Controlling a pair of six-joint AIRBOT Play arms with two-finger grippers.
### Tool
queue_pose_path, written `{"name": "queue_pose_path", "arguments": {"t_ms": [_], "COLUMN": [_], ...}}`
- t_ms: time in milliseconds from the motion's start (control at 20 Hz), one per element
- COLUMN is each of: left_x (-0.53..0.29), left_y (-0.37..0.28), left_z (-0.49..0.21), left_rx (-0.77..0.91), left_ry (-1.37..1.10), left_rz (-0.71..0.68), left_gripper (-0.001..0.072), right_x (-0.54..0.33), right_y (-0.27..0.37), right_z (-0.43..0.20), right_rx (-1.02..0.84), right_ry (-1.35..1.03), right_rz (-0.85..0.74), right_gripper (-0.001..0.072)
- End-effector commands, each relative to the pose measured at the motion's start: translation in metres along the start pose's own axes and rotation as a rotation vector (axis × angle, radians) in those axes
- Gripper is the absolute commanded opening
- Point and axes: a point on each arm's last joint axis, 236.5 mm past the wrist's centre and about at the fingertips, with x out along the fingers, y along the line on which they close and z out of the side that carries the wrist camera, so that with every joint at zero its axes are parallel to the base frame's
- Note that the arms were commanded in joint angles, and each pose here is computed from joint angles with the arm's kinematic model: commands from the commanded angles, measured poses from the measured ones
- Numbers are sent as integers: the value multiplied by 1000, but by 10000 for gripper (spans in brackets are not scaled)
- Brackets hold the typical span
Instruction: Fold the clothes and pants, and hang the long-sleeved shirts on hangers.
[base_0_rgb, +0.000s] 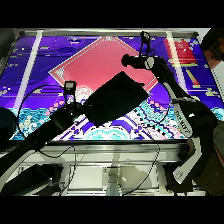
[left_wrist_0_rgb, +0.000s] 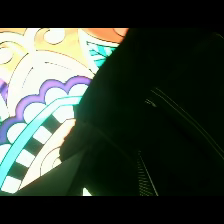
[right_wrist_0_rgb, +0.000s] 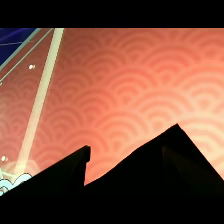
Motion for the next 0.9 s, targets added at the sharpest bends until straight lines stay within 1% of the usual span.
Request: {"name": "queue_pose_path", "arguments": {"t_ms": [0, 50, 100, 150, 200, 250, 300, 400, 450, 500, 650, 700, 750, 850], "left_x": [10, 9, 5, -2, -12, -27, -42, -80, -103, -126, -197, -214, -227, -234], "left_y": [34, 44, 52, 57, 59, 59, 56, 43, 37, 32, 31, 33, 37, 49], "left_z": [12, 16, 22, 31, 41, 55, 68, 97, 111, 123, 144, 145, 143, 132], "left_rx": [-163, -184, -211, -228, -240, -249, -256, -213, -196, -193, -177, -178, -189, -196], "left_ry": [-18, -28, -44, -72, -106, -153, -204, -325, -392, -457, -622, -655, -667, -646], "left_rz": [59, 76, 84, 85, 76, 57, 27, -51, -95, -134, -207, -219, -223, -184], "left_gripper": [395, 393, 360, 278, 152, 10, 13, 13, 13, 12, 12, 12, 12, 12], "right_x": [-2, -6, -13, -22, -34, -47, -60, -86, -94, -101, -122, -128, -132, -139], "right_y": [-9, -16, -25, -36, -49, -62, -75, -100, -109, -110, -90, -88, -91, -94], "right_z": [15, 19, 26, 34, 42, 48, 54, 57, 52, 45, 26, 16, 4, -35], "right_rx": [-33, -37, -39, -37, -30, -18, -5, 56, 110, 163, 288, 323, 360, 387], "right_ry": [-43, -33, -28, -12, 14, 39, 66, 118, 146, 176, 228, 242, 258, 309], "right_rz": [-19, -30, -46, -63, -82, -99, -114, -126, -107, -37, 257, 306, 317, 311], "right_gripper": [508, 508, 506, 475, 302, 55, 10, 6, 4, 3, 3, 4, 4, 4]}}
